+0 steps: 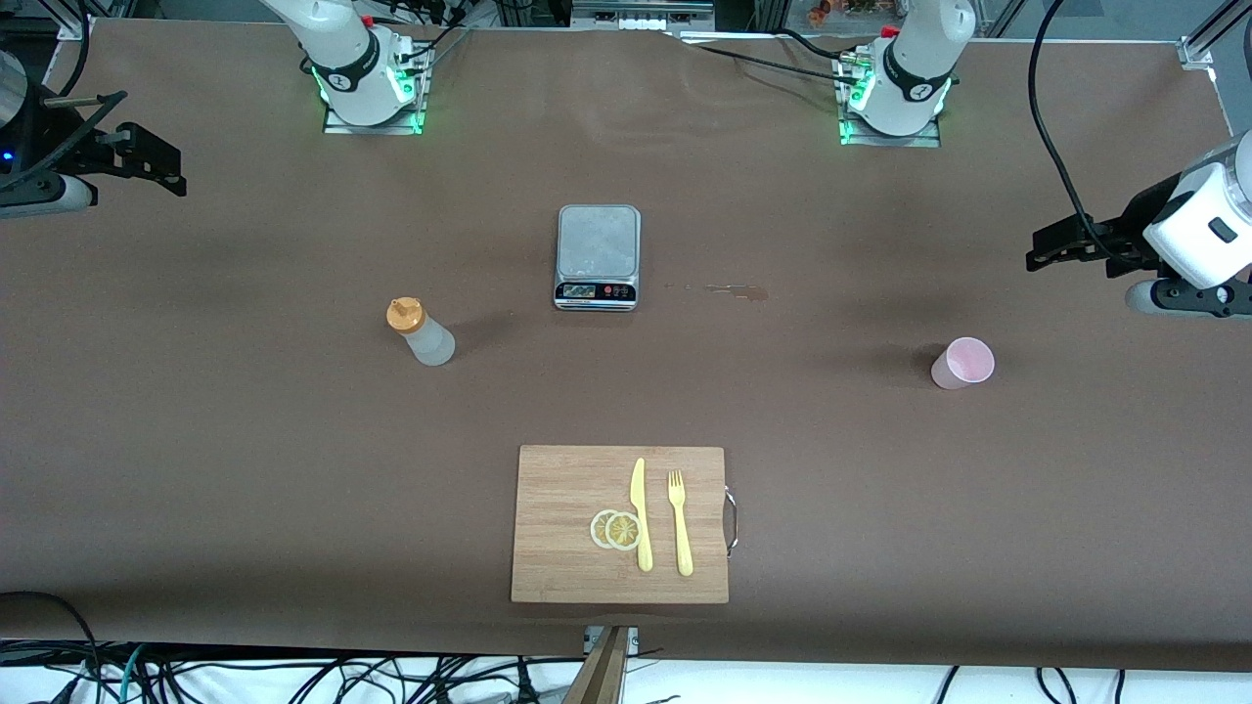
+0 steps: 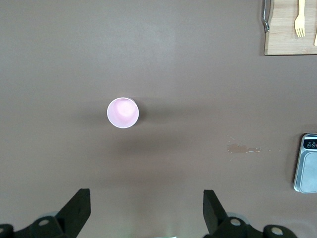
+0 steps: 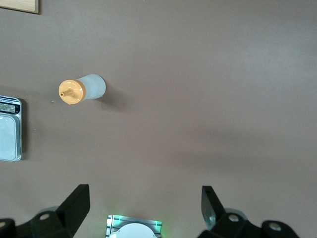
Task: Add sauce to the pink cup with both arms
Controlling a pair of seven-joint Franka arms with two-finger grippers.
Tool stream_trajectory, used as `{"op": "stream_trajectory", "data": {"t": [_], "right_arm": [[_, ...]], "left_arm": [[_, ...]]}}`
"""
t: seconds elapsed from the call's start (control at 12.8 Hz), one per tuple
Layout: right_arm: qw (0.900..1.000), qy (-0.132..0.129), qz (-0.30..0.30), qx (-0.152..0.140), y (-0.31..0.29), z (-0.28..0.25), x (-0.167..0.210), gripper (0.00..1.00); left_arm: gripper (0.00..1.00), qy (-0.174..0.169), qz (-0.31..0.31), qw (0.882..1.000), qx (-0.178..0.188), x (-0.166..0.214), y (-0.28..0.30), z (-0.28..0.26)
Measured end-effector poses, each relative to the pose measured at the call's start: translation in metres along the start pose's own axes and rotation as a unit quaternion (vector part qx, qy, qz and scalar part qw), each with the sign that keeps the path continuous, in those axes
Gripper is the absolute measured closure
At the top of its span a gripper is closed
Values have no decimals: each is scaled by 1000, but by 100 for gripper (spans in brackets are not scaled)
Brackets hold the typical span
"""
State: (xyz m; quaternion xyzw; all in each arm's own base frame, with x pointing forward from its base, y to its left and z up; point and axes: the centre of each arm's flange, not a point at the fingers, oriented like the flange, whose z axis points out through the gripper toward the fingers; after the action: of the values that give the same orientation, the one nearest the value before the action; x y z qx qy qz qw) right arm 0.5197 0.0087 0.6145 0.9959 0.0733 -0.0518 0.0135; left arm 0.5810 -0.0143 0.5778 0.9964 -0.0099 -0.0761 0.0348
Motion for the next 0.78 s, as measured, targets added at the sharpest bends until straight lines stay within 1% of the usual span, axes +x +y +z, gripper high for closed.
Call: {"op": "stream_trajectory", "data": {"t": [0.78], "right_arm": [[1000,-1,2,0,2,2,1,0]], "left_arm": [[0,-1,0,1000,0,2,0,1]]}}
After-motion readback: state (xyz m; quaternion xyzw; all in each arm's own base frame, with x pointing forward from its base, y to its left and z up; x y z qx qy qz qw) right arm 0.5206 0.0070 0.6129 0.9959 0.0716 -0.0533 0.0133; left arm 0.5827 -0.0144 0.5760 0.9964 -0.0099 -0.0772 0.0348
